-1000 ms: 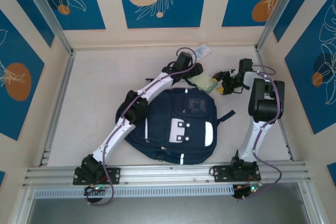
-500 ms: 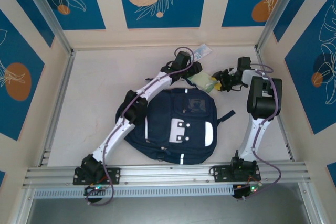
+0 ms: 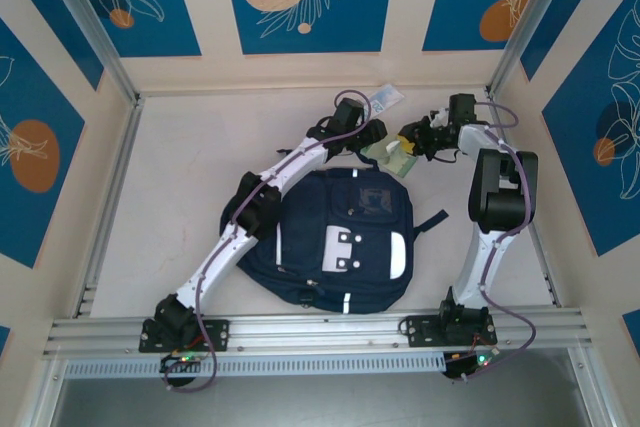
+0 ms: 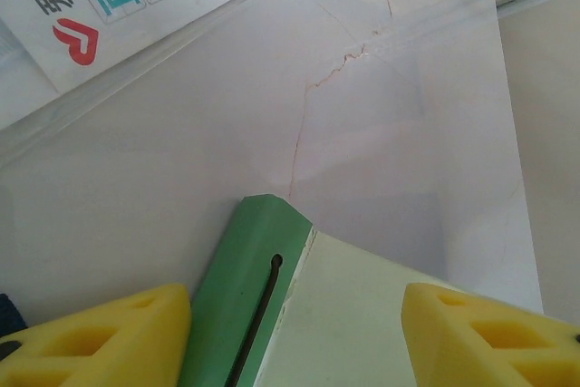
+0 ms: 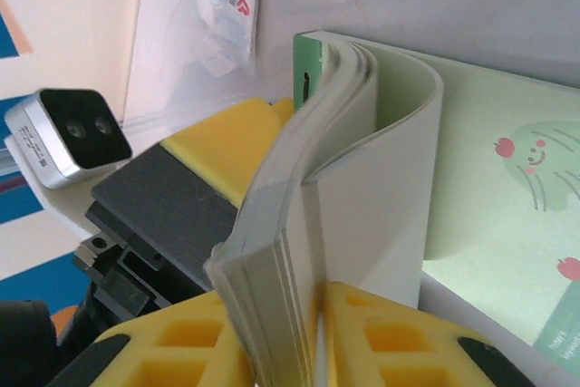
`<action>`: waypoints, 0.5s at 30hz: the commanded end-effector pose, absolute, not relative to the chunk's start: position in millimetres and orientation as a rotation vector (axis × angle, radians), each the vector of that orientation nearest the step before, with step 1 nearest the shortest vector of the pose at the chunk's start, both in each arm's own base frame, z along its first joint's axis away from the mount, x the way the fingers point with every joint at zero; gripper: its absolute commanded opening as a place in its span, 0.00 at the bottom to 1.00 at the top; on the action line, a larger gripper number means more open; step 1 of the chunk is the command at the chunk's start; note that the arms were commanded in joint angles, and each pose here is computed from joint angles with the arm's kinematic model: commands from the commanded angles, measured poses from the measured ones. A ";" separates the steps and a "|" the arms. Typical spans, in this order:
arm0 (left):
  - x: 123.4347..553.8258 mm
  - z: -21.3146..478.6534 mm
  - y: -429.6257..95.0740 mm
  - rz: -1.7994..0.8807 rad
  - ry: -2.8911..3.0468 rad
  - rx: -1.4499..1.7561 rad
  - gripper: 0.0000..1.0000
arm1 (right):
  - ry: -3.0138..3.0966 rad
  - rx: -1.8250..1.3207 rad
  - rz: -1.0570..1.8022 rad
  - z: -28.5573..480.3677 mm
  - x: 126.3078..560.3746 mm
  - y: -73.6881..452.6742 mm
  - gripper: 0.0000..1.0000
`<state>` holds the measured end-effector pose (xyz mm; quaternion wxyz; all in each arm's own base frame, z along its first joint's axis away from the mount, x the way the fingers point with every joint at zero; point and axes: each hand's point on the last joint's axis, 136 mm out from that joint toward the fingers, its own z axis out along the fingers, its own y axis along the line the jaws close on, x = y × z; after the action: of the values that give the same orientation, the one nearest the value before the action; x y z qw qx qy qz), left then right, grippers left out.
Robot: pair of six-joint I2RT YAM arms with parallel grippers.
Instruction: Pack books, pencil case, and school supplies into a backpack
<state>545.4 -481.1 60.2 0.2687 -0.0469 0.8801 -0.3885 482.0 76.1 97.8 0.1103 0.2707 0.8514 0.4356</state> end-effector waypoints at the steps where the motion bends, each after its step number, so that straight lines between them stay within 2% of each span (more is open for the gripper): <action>1: 510.7 34.9 -489.3 -1.044 2.534 -0.104 0.62 | 2.571 0.780 1.233 94.5 472.1 79.6 0.20; 6: 518.4 57.8 -478.7 -1.064 2.515 -0.135 0.63 | 2.574 0.760 1.153 105.9 467.9 71.3 0.05; 10: 529.0 105.7 -451.8 -1.016 2.477 -0.149 0.67 | 2.556 0.664 1.053 136.2 470.8 69.1 0.00; 15: 522.9 185.4 -399.3 -0.875 2.412 -0.125 0.70 | 2.493 0.556 0.937 188.7 473.8 76.7 0.00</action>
<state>520.0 -438.3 85.5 0.2186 -0.0555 0.9161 -0.3317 471.5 70.8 124.8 0.1395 0.2438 0.8953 0.3457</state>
